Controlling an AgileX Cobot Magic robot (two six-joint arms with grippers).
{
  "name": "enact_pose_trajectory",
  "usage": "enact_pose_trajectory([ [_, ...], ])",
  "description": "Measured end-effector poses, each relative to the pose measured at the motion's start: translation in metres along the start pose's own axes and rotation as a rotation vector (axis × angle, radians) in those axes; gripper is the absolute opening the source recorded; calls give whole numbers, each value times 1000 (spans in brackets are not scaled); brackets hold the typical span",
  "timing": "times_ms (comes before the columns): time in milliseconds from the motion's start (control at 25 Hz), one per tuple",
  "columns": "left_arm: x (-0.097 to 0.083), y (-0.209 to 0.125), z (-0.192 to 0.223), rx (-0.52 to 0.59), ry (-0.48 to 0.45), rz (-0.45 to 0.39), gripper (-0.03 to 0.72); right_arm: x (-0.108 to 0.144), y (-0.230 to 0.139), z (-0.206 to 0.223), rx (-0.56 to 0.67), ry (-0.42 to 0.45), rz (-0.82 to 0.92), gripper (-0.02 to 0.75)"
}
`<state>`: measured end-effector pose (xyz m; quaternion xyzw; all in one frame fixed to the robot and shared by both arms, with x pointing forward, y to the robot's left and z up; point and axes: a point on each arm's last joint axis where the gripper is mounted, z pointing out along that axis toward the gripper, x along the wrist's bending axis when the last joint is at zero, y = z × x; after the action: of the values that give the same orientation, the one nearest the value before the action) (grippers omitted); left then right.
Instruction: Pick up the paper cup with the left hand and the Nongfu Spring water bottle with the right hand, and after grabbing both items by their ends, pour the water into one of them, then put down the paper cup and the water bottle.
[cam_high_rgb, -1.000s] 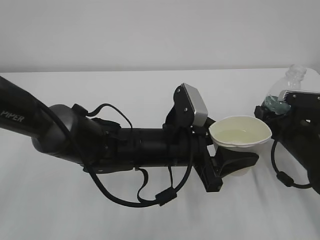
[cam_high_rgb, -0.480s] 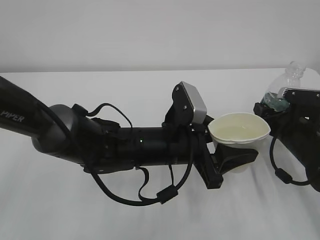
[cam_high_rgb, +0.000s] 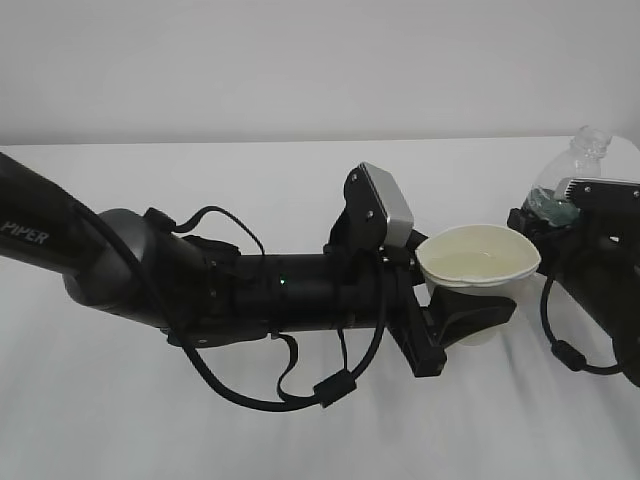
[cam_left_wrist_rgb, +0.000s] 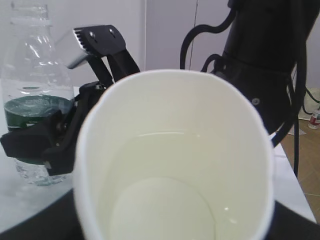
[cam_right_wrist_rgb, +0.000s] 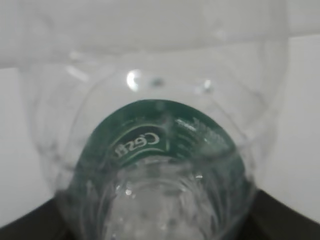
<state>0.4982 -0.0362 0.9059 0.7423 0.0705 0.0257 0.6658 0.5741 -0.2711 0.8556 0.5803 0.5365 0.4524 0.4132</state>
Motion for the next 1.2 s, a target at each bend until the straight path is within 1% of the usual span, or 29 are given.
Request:
enact_pose_trajectory([
  [720,0,0,0,-1,1,-1,424,0,-3,-3,12,0,-2,440],
  [1040,0,0,0,-1,1,-1,424,0,-3,-3,12,0,-2,479],
  [1200,0,0,0,-1,1,-1,424,0,-3,-3,12,0,-2,523],
])
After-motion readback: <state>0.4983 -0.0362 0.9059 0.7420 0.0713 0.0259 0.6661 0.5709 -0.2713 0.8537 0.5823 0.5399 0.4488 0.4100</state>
